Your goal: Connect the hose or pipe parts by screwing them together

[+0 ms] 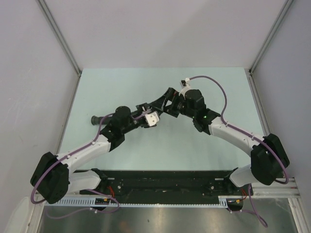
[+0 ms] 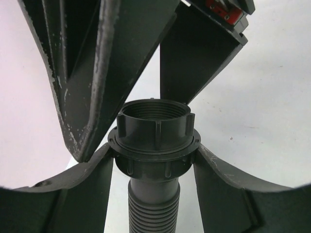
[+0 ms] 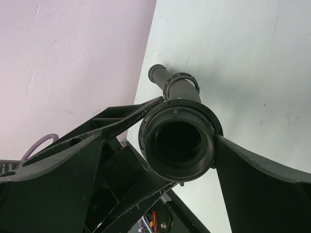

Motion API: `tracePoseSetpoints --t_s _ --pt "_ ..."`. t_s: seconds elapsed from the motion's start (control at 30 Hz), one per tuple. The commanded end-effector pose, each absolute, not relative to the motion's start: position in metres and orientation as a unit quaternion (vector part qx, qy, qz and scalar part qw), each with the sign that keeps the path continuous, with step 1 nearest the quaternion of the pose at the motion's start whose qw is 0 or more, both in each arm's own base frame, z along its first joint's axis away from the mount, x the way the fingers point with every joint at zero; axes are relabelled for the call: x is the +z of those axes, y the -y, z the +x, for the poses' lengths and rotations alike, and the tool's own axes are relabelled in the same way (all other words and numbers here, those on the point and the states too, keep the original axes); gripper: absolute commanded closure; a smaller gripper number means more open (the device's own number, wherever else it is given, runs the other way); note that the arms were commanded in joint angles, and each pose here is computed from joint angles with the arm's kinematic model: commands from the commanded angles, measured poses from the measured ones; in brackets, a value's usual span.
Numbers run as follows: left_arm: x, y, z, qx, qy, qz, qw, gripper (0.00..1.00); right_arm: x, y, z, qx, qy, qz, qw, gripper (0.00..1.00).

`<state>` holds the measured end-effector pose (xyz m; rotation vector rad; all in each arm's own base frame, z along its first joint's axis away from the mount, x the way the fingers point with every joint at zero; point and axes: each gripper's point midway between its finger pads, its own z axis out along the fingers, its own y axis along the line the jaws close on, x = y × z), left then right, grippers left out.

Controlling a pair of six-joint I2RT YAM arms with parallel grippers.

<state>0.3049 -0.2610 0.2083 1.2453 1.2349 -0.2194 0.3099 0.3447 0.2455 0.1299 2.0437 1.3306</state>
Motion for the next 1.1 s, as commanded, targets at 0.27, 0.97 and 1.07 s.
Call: tracePoseSetpoints --t_s 0.27,0.97,1.07 --pt "0.255 0.271 0.285 -0.162 -0.474 0.534 0.681 1.0 0.299 -0.284 0.32 0.427 -0.744 -0.101 0.503 0.0" --pt "0.262 0.279 0.221 -0.41 -0.407 0.581 0.574 0.99 0.283 -0.278 0.213 0.247 -0.37 -0.705 0.553 0.0" --pt "0.259 0.28 0.215 -0.427 -0.401 0.587 0.559 1.0 0.279 -0.285 0.216 0.231 -0.371 -0.71 0.552 0.03"
